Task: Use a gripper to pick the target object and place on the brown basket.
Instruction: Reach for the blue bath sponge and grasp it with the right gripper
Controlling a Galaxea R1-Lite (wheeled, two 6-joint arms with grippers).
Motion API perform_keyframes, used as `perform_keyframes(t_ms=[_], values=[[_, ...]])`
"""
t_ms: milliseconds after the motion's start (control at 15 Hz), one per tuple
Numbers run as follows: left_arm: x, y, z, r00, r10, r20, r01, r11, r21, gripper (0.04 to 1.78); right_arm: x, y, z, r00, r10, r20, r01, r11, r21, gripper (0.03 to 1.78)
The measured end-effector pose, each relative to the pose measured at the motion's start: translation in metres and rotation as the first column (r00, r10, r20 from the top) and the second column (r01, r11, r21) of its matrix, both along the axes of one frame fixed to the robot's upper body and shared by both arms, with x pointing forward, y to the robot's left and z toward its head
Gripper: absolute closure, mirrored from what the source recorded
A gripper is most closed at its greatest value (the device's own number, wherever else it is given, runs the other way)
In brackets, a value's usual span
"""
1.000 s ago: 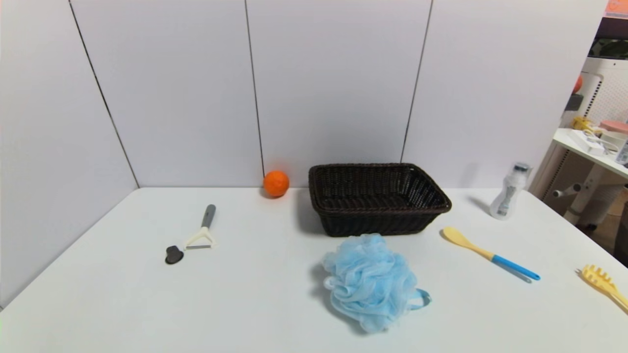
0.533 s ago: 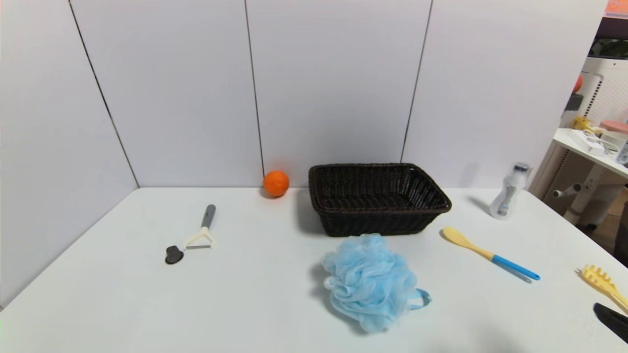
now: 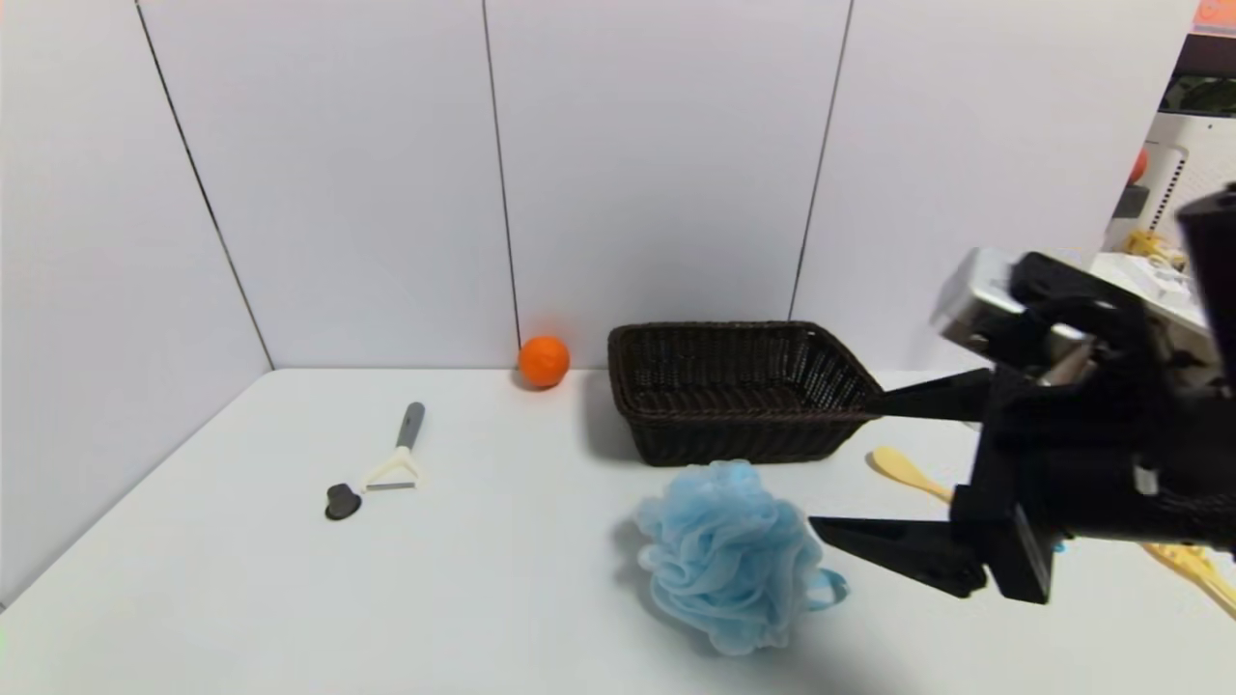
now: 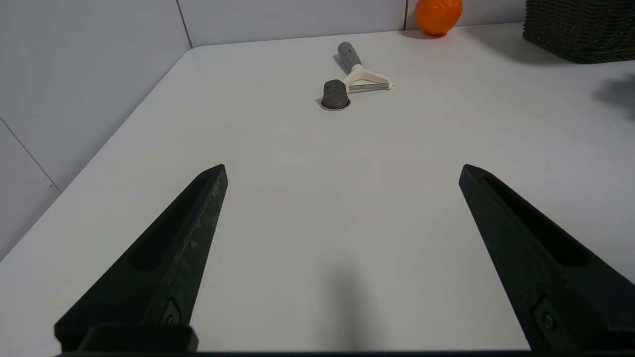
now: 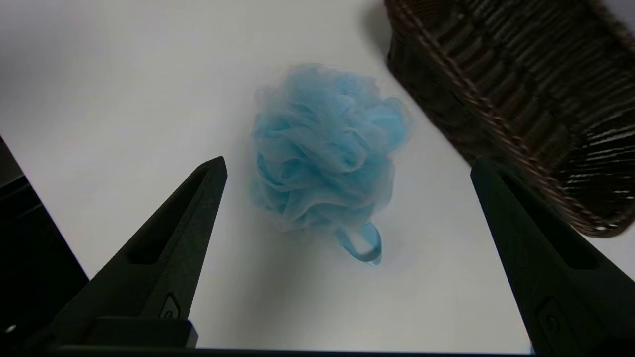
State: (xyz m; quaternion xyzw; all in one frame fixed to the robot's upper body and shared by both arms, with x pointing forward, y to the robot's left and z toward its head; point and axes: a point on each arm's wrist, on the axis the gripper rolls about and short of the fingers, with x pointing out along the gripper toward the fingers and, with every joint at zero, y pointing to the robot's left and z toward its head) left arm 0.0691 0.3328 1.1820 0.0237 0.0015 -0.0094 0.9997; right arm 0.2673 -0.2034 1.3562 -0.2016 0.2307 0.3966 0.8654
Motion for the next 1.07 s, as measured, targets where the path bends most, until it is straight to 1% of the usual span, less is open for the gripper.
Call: perform_keyframes(t_ms=[67, 133, 200, 267, 333, 400, 467, 533, 600, 667, 800, 867, 933, 1067], values=[[0.0, 0.0, 0.0, 1.0, 0.0, 0.0, 0.0, 1.0, 0.0, 0.13, 0.01, 0.01, 0.0, 0.998, -0.005, -0.068, 0.002, 0.999, -0.035, 0.11], [0.0, 0.0, 0.0, 1.0, 0.0, 0.0, 0.0, 1.0, 0.0, 0.13, 0.019, 0.018, 0.0, 0.99, -0.025, -0.138, 0.017, 0.998, -0.057, 0.11], [0.0, 0.0, 0.0, 1.0, 0.0, 0.0, 0.0, 1.0, 0.0, 0.13, 0.027, 0.026, -0.001, 0.975, -0.061, -0.214, 0.046, 0.996, -0.074, 0.11], [0.0, 0.0, 0.0, 1.0, 0.0, 0.0, 0.0, 1.0, 0.0, 0.13, 0.033, 0.034, -0.004, 0.951, -0.118, -0.286, 0.095, 0.991, -0.092, 0.11], [0.0, 0.0, 0.0, 1.0, 0.0, 0.0, 0.0, 1.0, 0.0, 0.13, 0.04, 0.042, -0.008, 0.916, -0.195, -0.35, 0.16, 0.979, -0.126, 0.11], [0.0, 0.0, 0.0, 1.0, 0.0, 0.0, 0.0, 1.0, 0.0, 0.13, 0.045, 0.049, -0.013, 0.882, -0.268, -0.389, 0.222, 0.962, -0.159, 0.11], [0.0, 0.0, 0.0, 1.0, 0.0, 0.0, 0.0, 1.0, 0.0, 0.13, 0.05, 0.057, -0.018, 0.846, -0.332, -0.418, 0.279, 0.943, -0.184, 0.11], [0.0, 0.0, 0.0, 1.0, 0.0, 0.0, 0.0, 1.0, 0.0, 0.13, 0.054, 0.065, -0.022, 0.811, -0.382, -0.442, 0.328, 0.924, -0.197, 0.11], [0.0, 0.0, 0.0, 1.0, -0.001, 0.0, 0.001, 1.0, 0.0, 0.13, 0.058, 0.073, -0.026, 0.783, -0.42, -0.459, 0.366, 0.907, -0.207, 0.11], [0.0, 0.0, 0.0, 1.0, 0.0, 0.0, 0.0, 1.0, 0.0, 0.13, 0.062, 0.08, -0.03, 0.76, -0.45, -0.469, 0.395, 0.893, -0.216, 0.11], [0.0, 0.0, 0.0, 1.0, 0.0, 0.0, 0.0, 1.0, 0.0, 0.13, 0.068, 0.094, -0.039, 0.717, -0.489, -0.497, 0.44, 0.87, -0.221, 0.11], [0.0, 0.0, 0.0, 1.0, 0.0, 0.0, 0.0, 1.0, 0.0, 0.13, 0.071, 0.1, -0.045, 0.698, -0.505, -0.509, 0.457, 0.86, -0.226, 0.11], [0.0, 0.0, 0.0, 1.0, 0.0, 0.0, 0.0, 1.0, 0.0, 0.13, 0.074, 0.104, -0.05, 0.69, -0.515, -0.509, 0.462, 0.854, -0.239, 0.11], [0.0, 0.0, 0.0, 1.0, 0.0, 0.0, 0.0, 1.0, 0.0, 0.13, 0.081, 0.11, -0.064, 0.672, -0.547, -0.499, 0.474, 0.836, -0.278, 0.11]])
